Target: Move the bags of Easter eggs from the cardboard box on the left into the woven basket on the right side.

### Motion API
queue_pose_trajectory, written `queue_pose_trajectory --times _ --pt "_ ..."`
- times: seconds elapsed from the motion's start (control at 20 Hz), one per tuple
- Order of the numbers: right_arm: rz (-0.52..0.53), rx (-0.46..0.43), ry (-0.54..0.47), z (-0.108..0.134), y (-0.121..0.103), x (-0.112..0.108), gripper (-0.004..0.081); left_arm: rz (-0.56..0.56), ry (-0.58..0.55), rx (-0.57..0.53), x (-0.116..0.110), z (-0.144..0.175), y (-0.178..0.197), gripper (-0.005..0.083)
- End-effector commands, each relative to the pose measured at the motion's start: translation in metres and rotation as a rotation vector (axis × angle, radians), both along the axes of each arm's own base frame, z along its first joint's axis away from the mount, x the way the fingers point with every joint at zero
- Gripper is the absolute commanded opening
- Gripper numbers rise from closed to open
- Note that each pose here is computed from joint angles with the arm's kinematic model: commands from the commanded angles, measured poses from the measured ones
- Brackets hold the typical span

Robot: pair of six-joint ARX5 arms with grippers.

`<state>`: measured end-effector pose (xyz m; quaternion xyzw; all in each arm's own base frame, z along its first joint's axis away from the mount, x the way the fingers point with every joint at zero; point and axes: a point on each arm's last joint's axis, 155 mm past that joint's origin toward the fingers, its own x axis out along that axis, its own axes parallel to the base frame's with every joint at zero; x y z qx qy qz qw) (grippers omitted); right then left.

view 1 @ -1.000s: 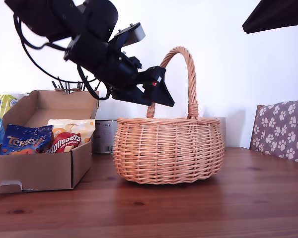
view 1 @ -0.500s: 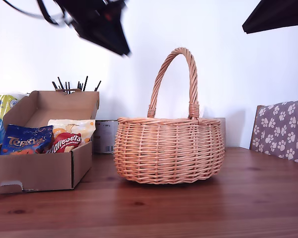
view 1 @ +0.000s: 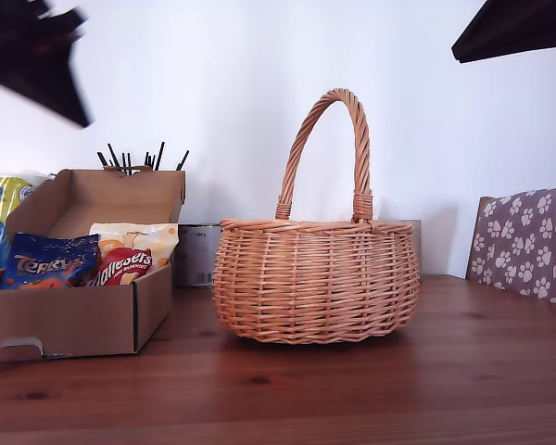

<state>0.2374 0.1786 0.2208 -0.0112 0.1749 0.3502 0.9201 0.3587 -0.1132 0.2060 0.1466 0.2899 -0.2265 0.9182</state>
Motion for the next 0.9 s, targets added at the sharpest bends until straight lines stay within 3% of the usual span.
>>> queue_pose_trajectory --times 0.0,0.3,0.35,0.45,0.5,0.55,0.85 --pt "0.008 0.003 -0.008 0.002 0.002 -0.001 -0.0012 0.029 -0.024 -0.021 -0.005 0.002 0.016 -0.0019" --pt "0.008 0.003 -0.007 0.002 0.002 -0.001 -0.0012 0.069 0.046 -0.023 -0.01 -0.026 0.04 0.0017" --pt "0.008 0.003 -0.007 0.002 0.002 -0.001 -0.0012 0.072 0.055 -0.025 -0.009 -0.029 0.04 0.0135" --pt "0.008 0.003 -0.007 0.002 0.002 -0.001 -0.0012 0.159 0.066 -0.095 0.003 -0.03 0.043 0.0644" --pt "0.008 0.003 -0.007 0.002 0.002 -0.001 -0.0012 0.217 0.068 -0.131 0.01 -0.031 0.046 0.0813" --pt "0.008 0.003 -0.007 0.002 0.002 -0.001 -0.0012 0.264 0.068 -0.158 0.018 -0.033 0.049 0.0759" --pt "0.008 0.003 -0.008 0.003 0.002 -0.001 -0.0012 0.427 0.097 -0.204 0.054 -0.048 0.052 0.0758"
